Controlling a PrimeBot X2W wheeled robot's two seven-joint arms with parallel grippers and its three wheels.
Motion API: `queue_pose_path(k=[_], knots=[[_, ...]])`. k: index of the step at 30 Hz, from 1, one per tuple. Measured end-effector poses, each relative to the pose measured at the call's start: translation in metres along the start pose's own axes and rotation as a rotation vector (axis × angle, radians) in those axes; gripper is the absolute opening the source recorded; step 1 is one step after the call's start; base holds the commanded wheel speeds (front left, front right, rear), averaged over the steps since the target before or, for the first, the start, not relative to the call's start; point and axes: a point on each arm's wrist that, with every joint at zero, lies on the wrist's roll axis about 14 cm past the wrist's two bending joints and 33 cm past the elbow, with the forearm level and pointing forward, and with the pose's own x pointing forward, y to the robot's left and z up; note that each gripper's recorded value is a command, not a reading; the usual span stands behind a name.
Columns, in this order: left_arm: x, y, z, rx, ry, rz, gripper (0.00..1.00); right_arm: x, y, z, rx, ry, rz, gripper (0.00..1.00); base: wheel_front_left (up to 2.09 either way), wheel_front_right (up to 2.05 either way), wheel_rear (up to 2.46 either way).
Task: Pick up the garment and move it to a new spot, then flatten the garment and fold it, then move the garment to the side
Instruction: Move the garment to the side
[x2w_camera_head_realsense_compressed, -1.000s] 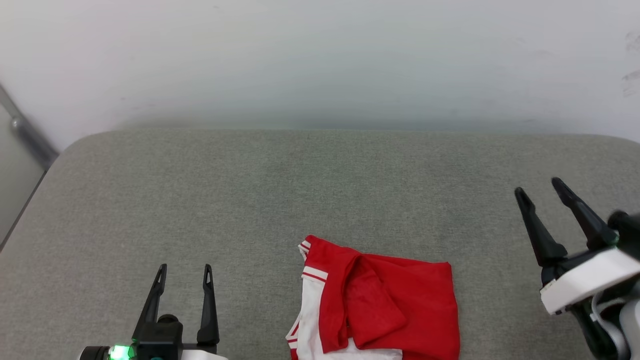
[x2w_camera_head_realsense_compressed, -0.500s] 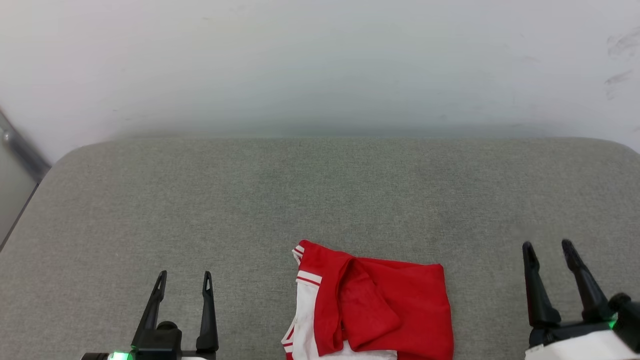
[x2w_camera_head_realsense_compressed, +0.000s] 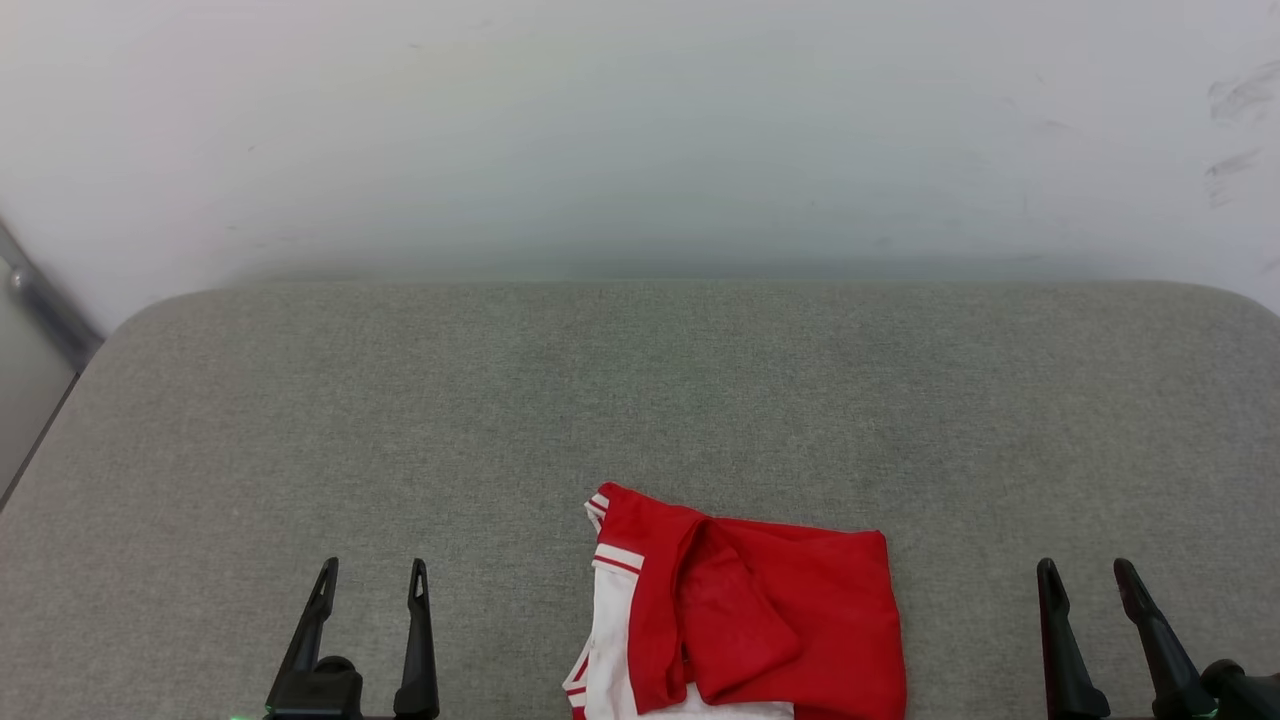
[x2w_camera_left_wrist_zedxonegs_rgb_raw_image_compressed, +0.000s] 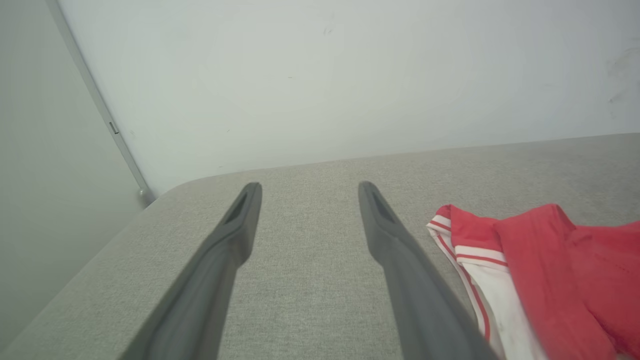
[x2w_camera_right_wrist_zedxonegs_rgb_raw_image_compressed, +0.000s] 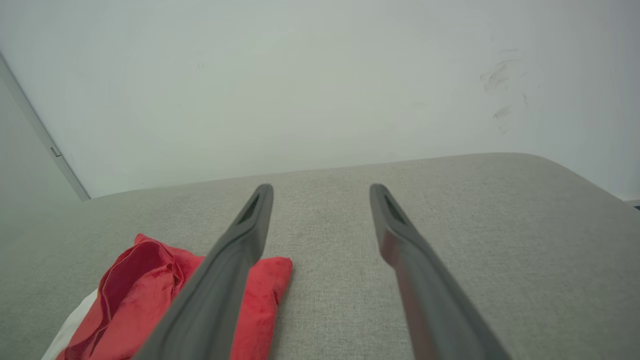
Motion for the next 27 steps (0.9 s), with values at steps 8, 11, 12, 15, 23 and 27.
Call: queue_pose_path(k=[8, 11, 12, 15, 23, 27], knots=[[0.0, 0.001, -0.002, -0.005, 0.006, 0.004, 1.0, -0.001, 0.002, -0.004, -0.004, 0.012, 0.001, 1.0, 0.0, 0.0, 0.0], [0.0, 0.001, -0.002, -0.006, 0.008, 0.002, 1.0, 0.0, 0.002, -0.004, -0.011, 0.011, 0.004, 1.0, 0.0, 0.0, 0.0], [0.0, 0.001, -0.002, -0.006, 0.009, 0.002, 1.0, 0.001, 0.003, -0.002, -0.016, 0.006, 0.006, 1.0, 0.0, 0.0, 0.0], [0.0, 0.001, -0.003, -0.008, 0.01, 0.002, 1.0, 0.009, 0.004, 0.011, -0.034, -0.036, 0.021, 1.0, 0.0, 0.0, 0.0], [0.001, 0.0, -0.006, -0.011, 0.02, -0.002, 1.0, 0.062, 0.019, 0.076, -0.182, -0.177, 0.173, 1.0, 0.0, 0.0, 0.0], [0.001, 0.001, -0.008, -0.011, 0.027, 0.003, 1.0, 0.085, 0.038, 0.075, -0.232, -0.05, 0.284, 1.0, 0.0, 0.0, 0.0]])
